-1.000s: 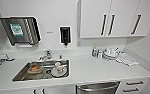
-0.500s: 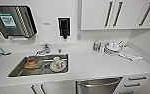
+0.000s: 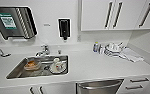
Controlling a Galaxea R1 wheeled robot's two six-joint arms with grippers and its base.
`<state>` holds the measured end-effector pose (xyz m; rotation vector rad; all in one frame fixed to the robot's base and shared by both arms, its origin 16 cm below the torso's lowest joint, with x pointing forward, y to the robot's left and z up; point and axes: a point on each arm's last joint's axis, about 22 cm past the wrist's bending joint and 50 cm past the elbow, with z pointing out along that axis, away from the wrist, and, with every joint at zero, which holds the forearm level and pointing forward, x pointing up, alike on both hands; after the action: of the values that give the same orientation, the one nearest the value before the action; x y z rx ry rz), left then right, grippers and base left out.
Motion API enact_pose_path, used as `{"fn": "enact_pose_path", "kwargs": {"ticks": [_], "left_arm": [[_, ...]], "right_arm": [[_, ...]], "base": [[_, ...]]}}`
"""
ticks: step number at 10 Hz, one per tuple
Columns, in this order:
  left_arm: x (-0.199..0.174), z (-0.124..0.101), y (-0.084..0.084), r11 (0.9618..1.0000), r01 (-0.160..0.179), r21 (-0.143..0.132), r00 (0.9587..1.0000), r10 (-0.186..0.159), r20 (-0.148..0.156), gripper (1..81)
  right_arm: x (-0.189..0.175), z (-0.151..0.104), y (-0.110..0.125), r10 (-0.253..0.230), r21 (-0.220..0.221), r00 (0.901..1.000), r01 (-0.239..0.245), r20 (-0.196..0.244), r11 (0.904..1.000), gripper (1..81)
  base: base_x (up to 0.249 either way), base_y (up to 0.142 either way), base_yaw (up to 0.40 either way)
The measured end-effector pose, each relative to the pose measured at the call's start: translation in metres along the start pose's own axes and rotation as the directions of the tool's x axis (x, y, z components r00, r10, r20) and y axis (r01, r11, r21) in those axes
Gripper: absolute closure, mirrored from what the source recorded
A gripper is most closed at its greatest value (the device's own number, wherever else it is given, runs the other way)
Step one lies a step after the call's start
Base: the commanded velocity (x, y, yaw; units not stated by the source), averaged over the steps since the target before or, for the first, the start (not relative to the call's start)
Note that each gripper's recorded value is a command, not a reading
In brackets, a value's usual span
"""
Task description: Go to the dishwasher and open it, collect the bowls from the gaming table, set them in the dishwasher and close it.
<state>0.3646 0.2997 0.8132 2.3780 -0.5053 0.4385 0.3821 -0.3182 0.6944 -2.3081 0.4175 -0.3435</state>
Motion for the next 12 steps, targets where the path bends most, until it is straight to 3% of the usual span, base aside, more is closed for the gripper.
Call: {"fn": "enact_pose_path", "kwargs": {"ticks": [2,4,7,10,12], "left_arm": [[-0.004,0.007,0.005,0.9997,-0.019,-0.017,0.9996,0.019,0.019,1.0],[-0.004,0.027,-0.009,0.9995,-0.005,-0.032,0.9991,0.006,0.041,1.0],[0.006,0.049,-0.031,0.9993,-0.004,-0.037,0.9983,0.007,0.059,1.0],[0.004,0.062,-0.041,0.9991,-0.023,-0.034,0.9983,0.025,0.053,1.0],[0.005,0.069,-0.047,0.9987,-0.043,-0.029,0.9984,0.044,0.035,1.0]], "right_arm": [[0.007,0.004,0.005,0.035,0.0,0.9993,-0.035,-0.012,0.9994,1.0],[0.018,0.016,0.017,0.074,-0.013,0.9972,-0.074,-0.009,0.9972,1.0],[0.035,0.039,0.013,0.129,0.011,0.9917,-0.129,0.006,0.9916,1.0],[0.05,0.051,0.014,0.136,0.033,0.9906,-0.135,-0.016,0.9902,1.0],[0.069,0.06,0.002,0.178,0.077,0.9832,-0.175,-0.04,0.9816,1.0]], "base": [[0.0,0.0,0.0],[0.0,0.0,0.0],[0.0,0.0,0.0],[0.0,0.0,0.0],[0.0,0.0,0.0]]}}
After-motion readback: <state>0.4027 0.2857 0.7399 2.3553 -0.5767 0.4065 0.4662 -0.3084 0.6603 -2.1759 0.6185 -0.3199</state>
